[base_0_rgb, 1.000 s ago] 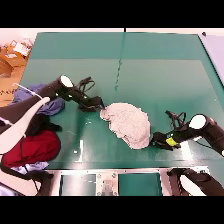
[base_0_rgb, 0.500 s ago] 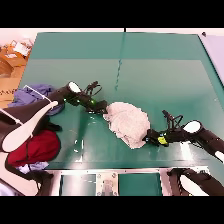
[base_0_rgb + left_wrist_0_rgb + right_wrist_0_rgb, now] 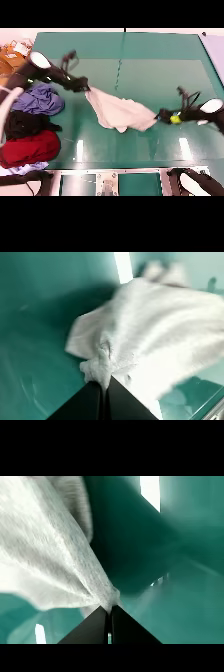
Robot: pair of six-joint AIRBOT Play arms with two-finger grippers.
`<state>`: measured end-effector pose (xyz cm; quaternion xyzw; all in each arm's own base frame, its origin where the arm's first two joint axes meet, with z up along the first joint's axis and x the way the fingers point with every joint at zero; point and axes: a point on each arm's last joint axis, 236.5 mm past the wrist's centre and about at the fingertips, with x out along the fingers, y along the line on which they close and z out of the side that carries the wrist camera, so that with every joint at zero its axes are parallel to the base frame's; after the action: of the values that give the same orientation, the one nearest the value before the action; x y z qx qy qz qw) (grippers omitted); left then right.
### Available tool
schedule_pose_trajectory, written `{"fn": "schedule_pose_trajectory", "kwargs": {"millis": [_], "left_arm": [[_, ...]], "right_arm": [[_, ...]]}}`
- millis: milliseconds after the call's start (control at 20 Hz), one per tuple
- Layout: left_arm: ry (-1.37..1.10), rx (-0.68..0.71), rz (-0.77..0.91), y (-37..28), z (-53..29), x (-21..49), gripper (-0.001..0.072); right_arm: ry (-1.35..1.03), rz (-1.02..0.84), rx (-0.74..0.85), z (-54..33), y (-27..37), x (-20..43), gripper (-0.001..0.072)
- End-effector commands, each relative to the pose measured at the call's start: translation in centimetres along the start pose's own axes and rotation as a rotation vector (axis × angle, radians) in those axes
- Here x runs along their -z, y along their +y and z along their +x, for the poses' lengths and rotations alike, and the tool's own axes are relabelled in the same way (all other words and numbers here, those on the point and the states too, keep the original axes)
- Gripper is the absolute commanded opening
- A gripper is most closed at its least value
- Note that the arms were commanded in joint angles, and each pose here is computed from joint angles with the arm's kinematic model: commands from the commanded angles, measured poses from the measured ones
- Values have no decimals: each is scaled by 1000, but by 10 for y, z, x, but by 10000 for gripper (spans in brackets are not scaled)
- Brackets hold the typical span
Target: Fold the shirts.
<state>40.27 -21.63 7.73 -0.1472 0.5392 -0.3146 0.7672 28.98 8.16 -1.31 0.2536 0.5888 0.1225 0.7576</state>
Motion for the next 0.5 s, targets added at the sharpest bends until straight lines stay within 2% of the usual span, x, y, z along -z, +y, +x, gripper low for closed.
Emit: {"fn": "schedule_pose_trajectory", "kwargs": {"millis": [0,200,450], "left_arm": [[-265,31,185,-83,-114,-38,20],[-561,124,420,-199,-249,-30,20],[-807,118,633,-275,-357,7,21]], "right_arm": [[-233,-193,-55,-99,71,-61,9],[-614,-454,-91,-247,165,-63,9],[-963,-655,-52,-372,224,-6,10]]}}
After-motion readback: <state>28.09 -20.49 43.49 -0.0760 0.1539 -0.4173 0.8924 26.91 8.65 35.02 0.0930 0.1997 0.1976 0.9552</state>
